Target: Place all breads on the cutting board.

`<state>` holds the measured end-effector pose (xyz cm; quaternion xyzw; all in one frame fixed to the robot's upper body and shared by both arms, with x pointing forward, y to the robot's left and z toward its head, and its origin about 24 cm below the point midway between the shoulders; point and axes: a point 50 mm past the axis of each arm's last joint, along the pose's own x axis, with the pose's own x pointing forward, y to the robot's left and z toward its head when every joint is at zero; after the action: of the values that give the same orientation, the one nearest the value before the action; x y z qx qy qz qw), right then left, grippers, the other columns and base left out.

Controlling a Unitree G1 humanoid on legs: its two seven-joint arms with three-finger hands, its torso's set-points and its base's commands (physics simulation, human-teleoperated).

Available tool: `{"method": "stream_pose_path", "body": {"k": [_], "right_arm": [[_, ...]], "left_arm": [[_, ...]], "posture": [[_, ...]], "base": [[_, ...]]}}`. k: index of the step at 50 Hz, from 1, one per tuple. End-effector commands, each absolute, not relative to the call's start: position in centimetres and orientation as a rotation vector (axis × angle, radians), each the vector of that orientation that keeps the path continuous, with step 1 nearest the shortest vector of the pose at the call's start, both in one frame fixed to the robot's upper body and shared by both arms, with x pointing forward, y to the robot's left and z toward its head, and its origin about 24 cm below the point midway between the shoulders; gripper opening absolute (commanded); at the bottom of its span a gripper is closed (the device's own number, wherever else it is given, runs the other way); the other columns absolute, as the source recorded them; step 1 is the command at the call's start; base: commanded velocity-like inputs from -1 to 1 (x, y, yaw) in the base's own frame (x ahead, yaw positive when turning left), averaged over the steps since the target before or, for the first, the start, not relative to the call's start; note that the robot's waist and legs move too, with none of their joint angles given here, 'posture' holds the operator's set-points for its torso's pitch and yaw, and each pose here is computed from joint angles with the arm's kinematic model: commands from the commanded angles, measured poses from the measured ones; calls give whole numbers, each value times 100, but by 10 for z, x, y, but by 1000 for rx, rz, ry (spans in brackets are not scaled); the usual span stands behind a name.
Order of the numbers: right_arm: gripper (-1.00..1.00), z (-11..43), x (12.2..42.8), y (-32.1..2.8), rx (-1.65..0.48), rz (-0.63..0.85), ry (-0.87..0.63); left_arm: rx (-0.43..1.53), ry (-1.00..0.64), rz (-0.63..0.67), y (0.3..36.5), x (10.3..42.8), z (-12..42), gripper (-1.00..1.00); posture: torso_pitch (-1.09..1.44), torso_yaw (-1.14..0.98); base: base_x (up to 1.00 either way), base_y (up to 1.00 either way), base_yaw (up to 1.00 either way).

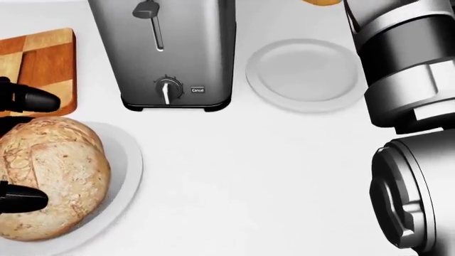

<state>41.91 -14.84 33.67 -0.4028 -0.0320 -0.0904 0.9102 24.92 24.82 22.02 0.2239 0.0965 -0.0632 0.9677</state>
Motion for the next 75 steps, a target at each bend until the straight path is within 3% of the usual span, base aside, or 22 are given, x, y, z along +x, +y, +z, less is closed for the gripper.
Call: {"method": "stream_pose_path", "body": {"k": [1, 2, 4, 10, 16, 29, 50, 75], "right_arm": [[-100, 366, 411, -145, -833, -222, -178], [-100, 365, 411, -144, -832, -220, -178], [-100, 363, 412, -143, -831, -218, -177], [-100, 363, 412, -142, -830, -216, -177], [-100, 364, 411, -144, -819, -221, -182], [-100, 382, 394, -152, -330, -75, -122], [-100, 445, 340, -138, -327, -40, -205], [-100, 453, 341, -135, -326, -30, -228]], "left_arm": [[451, 167, -108, 250, 251, 226, -56], [412, 166, -98, 252, 255, 227, -83], [353, 169, -86, 254, 262, 229, -100], [239, 176, -90, 257, 280, 244, -100], [252, 121, -66, 263, 281, 286, -100], [177, -3, 51, 277, 290, 350, -100], [73, -142, 230, 288, 290, 395, -100], [44, -152, 260, 293, 289, 398, -100]], "posture": [[0, 0], [0, 0], [0, 0], [0, 0], [0, 0], [0, 0], [0, 0], [0, 0]], "base": [[0, 0, 0], [0, 0, 0], [0, 0, 0], [0, 0, 0], [0, 0, 0], [0, 0, 0], [0, 2, 0], [0, 27, 0]]}}
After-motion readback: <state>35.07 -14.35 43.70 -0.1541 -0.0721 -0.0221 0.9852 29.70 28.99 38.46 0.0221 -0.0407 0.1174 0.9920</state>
